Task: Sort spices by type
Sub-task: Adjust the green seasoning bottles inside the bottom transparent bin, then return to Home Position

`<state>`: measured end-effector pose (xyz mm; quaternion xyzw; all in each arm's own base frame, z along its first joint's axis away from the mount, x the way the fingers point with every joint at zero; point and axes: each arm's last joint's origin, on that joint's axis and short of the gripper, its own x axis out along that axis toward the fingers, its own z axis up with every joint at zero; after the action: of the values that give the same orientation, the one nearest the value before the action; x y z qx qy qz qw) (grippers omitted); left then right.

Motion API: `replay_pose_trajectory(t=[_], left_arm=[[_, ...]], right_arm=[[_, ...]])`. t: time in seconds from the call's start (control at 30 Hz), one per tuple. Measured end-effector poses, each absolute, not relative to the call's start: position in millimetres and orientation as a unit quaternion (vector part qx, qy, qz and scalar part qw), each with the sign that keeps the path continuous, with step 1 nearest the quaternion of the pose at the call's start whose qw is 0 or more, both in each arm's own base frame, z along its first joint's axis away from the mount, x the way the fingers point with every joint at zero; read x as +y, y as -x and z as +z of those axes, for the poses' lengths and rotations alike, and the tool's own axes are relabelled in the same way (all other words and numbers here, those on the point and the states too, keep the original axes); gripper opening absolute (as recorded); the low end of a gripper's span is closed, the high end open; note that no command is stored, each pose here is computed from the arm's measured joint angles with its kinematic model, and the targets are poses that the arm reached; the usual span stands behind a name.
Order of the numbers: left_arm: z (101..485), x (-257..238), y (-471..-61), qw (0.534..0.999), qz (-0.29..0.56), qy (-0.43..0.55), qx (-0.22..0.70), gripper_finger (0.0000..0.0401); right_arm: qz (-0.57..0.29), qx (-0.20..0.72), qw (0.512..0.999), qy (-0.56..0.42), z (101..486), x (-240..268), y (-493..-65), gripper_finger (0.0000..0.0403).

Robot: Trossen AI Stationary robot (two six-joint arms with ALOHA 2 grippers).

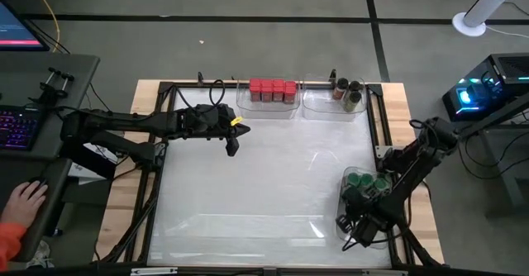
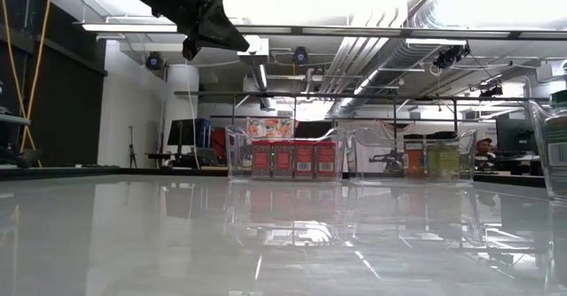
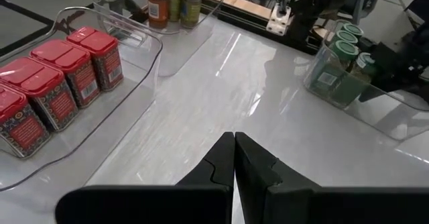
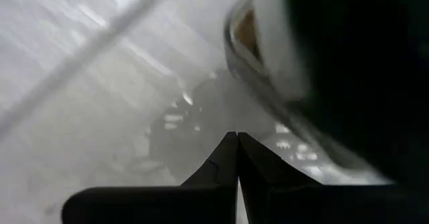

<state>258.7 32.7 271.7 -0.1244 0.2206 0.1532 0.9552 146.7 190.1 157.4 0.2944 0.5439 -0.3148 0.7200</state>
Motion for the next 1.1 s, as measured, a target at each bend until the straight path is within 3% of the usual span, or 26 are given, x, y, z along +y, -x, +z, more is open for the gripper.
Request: replay_pose_trajectory(t=[0.4,0.6,0.73,0.93,1.1], left_arm=[[272,33,-259,0.955,0.154,0.124,0.220,0.0000],[272,33,-259,0.956,0.152,0.117,0.221,0.0000],[272,33,-259,0.956,0.152,0.118,0.221,0.0000],[282,29,-258,0.965,0.083,0.161,0.188,0.0000],[318,27,-246,0.981,0.023,0.162,0.105,0.0000]], right_arm=[[-0.303,0.522,0.747,-0.279,171,190,-159,0.0000],[-0.226,0.581,0.733,-0.274,191,216,-149,0.0000],[-0.187,0.574,0.730,-0.320,220,228,-132,0.0000],[-0.195,0.420,0.796,-0.391,273,200,-115,0.0000],[-0.222,0.319,0.848,-0.360,300,144,-131,0.0000]])
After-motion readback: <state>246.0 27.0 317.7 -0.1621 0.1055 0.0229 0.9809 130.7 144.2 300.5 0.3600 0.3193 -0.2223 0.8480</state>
